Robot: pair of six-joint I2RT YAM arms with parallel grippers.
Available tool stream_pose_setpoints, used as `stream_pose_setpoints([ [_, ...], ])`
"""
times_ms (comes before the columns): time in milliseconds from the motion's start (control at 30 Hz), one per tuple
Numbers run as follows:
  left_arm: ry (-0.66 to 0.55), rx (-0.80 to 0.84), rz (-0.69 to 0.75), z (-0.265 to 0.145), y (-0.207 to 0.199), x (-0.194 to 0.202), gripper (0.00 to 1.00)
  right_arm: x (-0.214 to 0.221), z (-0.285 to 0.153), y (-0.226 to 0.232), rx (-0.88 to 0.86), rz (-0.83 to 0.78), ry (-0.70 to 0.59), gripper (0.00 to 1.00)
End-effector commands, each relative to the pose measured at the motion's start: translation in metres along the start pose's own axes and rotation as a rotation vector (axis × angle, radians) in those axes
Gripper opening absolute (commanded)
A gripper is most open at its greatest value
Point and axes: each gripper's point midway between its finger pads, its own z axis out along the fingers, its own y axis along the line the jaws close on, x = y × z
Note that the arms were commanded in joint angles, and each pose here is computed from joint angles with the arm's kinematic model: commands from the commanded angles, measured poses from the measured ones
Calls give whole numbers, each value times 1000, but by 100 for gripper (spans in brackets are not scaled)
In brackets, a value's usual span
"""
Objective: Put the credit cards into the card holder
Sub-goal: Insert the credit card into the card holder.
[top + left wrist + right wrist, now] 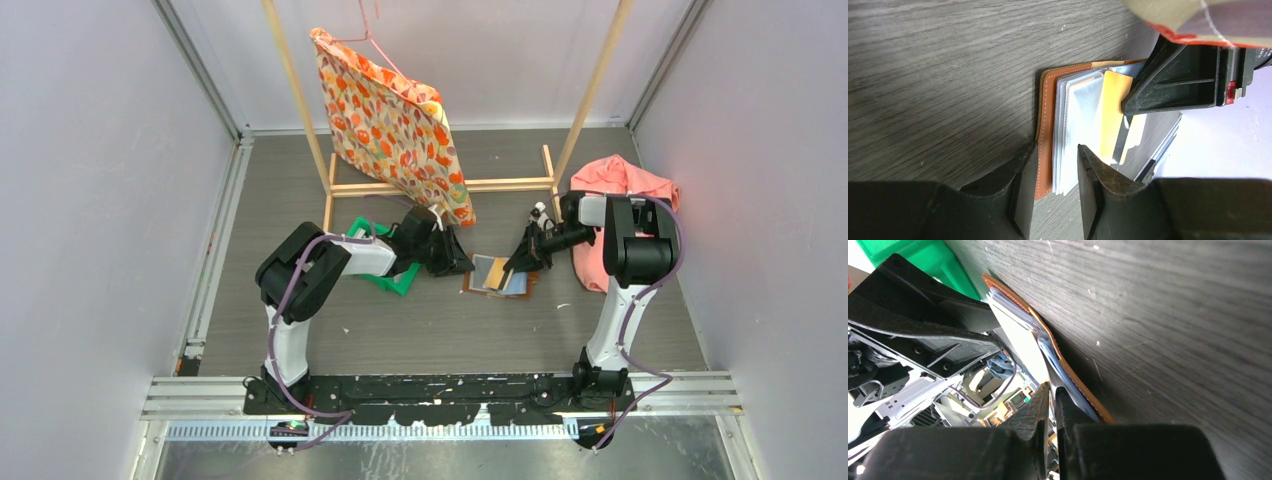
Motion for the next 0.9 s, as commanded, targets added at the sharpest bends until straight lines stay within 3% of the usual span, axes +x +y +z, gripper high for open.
stream_pose_setpoints([
  [0, -7, 10, 16, 0, -8, 2, 37, 8, -5, -5, 56, 15, 6, 9],
  [233, -5, 6, 19, 1, -8, 2, 37, 12, -8, -1, 31, -9, 26, 5],
  [467, -2, 6, 22, 2, -8, 2, 37, 11, -13, -4, 56, -75, 14, 5],
  [867, 18, 15, 25, 3, -8, 6, 37, 13, 1, -8, 32, -52, 74, 6],
])
